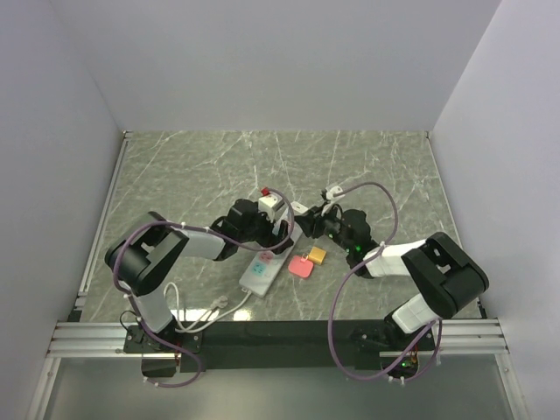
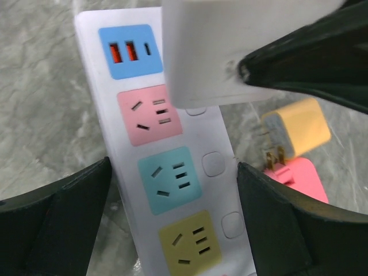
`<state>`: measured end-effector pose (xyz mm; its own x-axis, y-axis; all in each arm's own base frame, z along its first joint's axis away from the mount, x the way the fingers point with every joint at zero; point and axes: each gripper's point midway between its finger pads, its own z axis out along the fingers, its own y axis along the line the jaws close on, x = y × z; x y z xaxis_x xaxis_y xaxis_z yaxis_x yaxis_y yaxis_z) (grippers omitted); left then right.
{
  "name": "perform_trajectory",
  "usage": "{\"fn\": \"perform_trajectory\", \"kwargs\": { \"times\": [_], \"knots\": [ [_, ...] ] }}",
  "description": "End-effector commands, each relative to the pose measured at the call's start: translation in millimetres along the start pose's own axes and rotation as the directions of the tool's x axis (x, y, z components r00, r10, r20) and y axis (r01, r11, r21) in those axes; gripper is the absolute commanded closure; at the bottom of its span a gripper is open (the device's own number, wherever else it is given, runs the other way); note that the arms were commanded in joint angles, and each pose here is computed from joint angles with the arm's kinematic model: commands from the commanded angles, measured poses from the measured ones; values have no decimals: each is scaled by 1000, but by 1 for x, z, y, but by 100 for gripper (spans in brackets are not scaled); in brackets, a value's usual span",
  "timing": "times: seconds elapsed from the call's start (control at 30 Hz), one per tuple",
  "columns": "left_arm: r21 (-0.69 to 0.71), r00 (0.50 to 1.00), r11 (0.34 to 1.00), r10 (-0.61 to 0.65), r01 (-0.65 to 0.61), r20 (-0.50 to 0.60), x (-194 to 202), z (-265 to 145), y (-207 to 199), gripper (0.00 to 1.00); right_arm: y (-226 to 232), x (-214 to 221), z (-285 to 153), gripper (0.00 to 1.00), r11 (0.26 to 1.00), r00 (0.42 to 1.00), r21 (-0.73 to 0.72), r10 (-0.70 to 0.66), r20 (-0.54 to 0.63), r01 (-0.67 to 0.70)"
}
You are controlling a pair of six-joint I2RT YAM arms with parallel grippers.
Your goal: Insert the plug
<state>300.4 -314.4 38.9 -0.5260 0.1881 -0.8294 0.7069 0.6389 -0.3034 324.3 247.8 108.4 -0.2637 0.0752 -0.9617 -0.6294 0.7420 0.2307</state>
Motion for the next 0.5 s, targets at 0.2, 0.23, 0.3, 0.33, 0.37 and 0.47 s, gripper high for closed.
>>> {"fn": "perform_trajectory", "kwargs": {
  "times": [0.2,0.23,0.3,0.33,0.37,0.47],
  "knots": [
    [86,992,988,130,-129,2,3,-5,-13,7,13,-25,-16,100,999,982,-20,-40,186,45],
    [81,992,988,129,-129,5,2,-7,-13,7,16,-28,-17,100,998,977,-28,-48,206,55],
    [69,992,990,120,-122,29,-5,-12,-13,7,20,-22,-17,100,997,978,-46,-52,201,63],
    [68,993,991,114,-116,35,-7,-14,-12,6,24,-25,-17,100,996,974,-56,-61,219,75],
    [62,993,992,107,-110,51,-12,-19,-10,6,24,-20,-18,100,995,975,-59,-64,213,78],
    [54,995,996,72,-76,68,-18,-28,-7,6,26,-17,-15,100,993,973,-72,-80,219,97]
  ]
}}
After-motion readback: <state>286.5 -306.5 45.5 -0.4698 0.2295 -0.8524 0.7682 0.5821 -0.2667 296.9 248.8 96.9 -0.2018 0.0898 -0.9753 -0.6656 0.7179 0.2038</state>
